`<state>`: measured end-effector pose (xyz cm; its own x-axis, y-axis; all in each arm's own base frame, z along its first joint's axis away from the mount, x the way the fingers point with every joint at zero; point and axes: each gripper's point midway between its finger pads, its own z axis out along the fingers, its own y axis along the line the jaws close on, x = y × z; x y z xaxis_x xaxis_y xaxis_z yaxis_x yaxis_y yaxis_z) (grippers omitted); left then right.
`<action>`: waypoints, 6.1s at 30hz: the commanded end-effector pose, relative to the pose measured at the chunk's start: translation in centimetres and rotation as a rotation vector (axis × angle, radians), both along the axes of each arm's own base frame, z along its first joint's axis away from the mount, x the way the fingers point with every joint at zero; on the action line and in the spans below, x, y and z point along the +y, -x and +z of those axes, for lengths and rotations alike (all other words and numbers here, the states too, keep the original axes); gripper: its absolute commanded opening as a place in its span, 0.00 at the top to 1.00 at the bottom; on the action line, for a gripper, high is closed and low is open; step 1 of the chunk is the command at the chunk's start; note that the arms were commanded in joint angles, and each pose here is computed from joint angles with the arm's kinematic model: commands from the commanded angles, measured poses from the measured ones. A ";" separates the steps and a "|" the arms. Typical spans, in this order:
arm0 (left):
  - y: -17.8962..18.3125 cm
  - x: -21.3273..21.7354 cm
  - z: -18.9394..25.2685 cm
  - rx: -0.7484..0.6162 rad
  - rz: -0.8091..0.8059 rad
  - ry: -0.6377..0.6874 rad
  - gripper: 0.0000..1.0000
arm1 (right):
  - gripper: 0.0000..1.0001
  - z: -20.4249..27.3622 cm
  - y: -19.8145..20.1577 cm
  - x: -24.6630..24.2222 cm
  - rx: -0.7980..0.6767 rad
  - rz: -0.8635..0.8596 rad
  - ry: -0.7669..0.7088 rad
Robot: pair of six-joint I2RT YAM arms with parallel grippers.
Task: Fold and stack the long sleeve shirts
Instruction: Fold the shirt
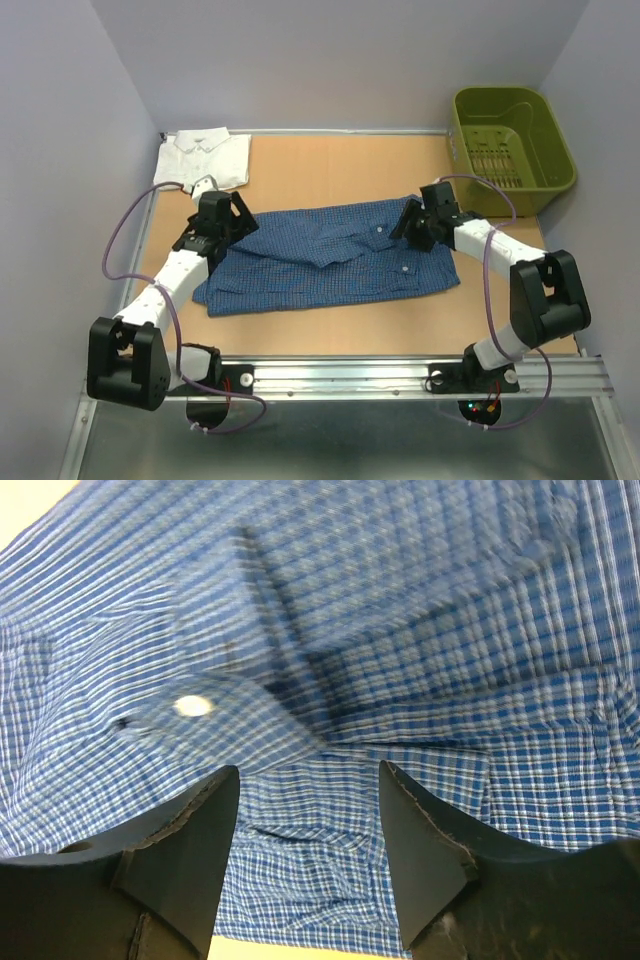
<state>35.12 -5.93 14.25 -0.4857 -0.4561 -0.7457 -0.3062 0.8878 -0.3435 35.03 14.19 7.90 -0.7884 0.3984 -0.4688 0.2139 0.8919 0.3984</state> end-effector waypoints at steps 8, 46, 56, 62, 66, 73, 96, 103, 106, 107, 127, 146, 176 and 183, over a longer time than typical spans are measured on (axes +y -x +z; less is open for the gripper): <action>2.3 -0.6 -4.6 0.098 0.035 0.095 0.10 | 0.37 0.2 -1.9 1.4 -0.103 -0.097 -0.252; 5.6 2.2 -10.8 0.294 0.207 0.114 0.10 | 0.99 2.7 -4.0 1.0 -0.265 0.085 -0.107; 5.2 2.1 -9.3 0.282 0.174 0.100 0.10 | 0.91 2.4 -5.6 0.0 -0.273 0.111 0.006; 4.3 1.7 -6.2 0.238 0.098 0.073 0.10 | 0.52 2.6 -4.4 -0.3 -0.241 0.113 0.011; 2.1 0.1 -2.0 0.140 0.031 0.083 0.10 | 0.43 7.4 -4.1 2.8 -0.324 0.214 -0.066; -1.9 -2.3 -0.1 0.068 -0.026 0.125 0.27 | 0.40 12.3 0.1 17.0 -0.317 0.626 -0.362; -2.0 1.4 -13.2 0.338 0.143 0.132 0.71 | 0.44 -4.8 8.3 26.6 0.103 0.884 -0.566; -2.3 2.6 -14.3 0.365 0.186 0.151 0.71 | 0.44 -4.5 9.9 21.7 0.132 0.830 -0.576; -2.8 2.9 -14.3 0.368 0.188 0.149 0.71 | 0.44 -2.7 8.9 20.4 0.084 0.813 -0.587; -3.1 2.9 -13.9 0.370 0.182 0.147 0.71 | 0.44 -2.3 8.2 19.8 0.064 0.794 -0.582; 3.4 -1.6 -5.8 0.236 0.218 0.167 0.11 | 0.41 -0.5 -2.6 5.6 -0.144 0.471 0.329; -3.2 -6.4 -12.5 0.423 -0.018 -0.052 0.12 | 0.41 -7.2 13.1 4.0 0.353 0.573 0.252; -5.8 -13.5 -2.6 0.218 -0.025 -0.053 0.13 | 0.44 5.8 10.9 7.7 -0.105 0.563 0.311; -4.1 -15.9 -6.3 0.275 -0.101 0.000 0.15 | 0.62 1.6 10.1 5.9 -0.004 0.519 0.342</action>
<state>39.47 -19.84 9.33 -0.6929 -0.3760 -0.6153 -0.3094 0.9258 -0.2174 24.31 21.09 11.11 -0.8283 -0.2185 -0.5160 -0.3155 0.9429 0.1071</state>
